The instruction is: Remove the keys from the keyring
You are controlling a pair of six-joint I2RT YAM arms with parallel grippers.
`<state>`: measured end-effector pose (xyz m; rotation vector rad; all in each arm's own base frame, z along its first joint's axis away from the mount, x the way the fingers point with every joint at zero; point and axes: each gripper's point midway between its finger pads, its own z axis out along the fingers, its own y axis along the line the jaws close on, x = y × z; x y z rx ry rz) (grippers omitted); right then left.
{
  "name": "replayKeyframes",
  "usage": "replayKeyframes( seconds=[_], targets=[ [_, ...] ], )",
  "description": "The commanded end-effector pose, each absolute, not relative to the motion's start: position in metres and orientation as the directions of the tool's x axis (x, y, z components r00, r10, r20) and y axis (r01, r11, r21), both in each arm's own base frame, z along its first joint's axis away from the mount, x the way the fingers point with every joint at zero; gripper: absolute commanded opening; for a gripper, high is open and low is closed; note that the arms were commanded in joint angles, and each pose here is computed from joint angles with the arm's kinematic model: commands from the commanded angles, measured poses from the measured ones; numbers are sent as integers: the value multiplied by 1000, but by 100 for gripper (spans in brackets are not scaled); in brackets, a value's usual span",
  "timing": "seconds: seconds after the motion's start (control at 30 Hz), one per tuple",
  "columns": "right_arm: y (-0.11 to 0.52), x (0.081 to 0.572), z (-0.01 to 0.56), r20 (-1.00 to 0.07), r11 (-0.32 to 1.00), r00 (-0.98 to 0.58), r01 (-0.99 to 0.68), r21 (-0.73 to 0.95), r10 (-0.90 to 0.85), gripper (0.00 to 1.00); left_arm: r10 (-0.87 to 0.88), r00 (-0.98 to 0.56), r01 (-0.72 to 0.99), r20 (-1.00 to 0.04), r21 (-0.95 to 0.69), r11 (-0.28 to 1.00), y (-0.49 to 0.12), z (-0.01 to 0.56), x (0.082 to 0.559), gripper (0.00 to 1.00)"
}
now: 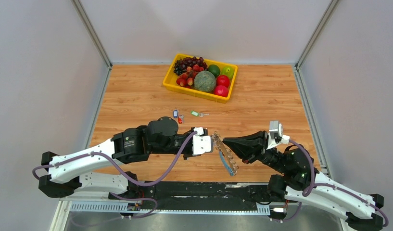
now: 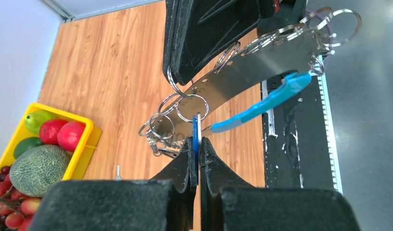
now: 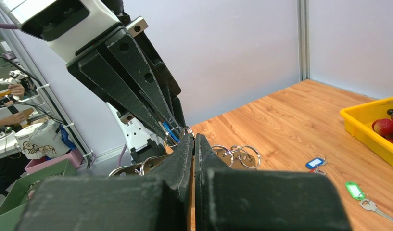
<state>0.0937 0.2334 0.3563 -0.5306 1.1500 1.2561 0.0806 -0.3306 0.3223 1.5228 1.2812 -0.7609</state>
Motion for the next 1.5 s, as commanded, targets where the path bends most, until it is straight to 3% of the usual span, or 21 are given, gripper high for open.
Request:
replayKeyframes(
  seconds=[0.0, 0.63, 1.47],
  targets=[
    [211, 110, 382, -838, 381, -49, -875, 298, 544, 0, 359, 243, 964, -901, 266, 16, -316, 331, 75, 0],
    [227, 112, 365, -867, 370, -127, -867, 333, 482, 0, 360, 248, 959, -899, 280, 38, -310, 343, 77, 0],
    [231, 130, 392, -843, 418, -108, -830, 368, 527, 0, 401, 210, 976, -892, 218, -27, -351, 300, 68, 0]
  ],
)
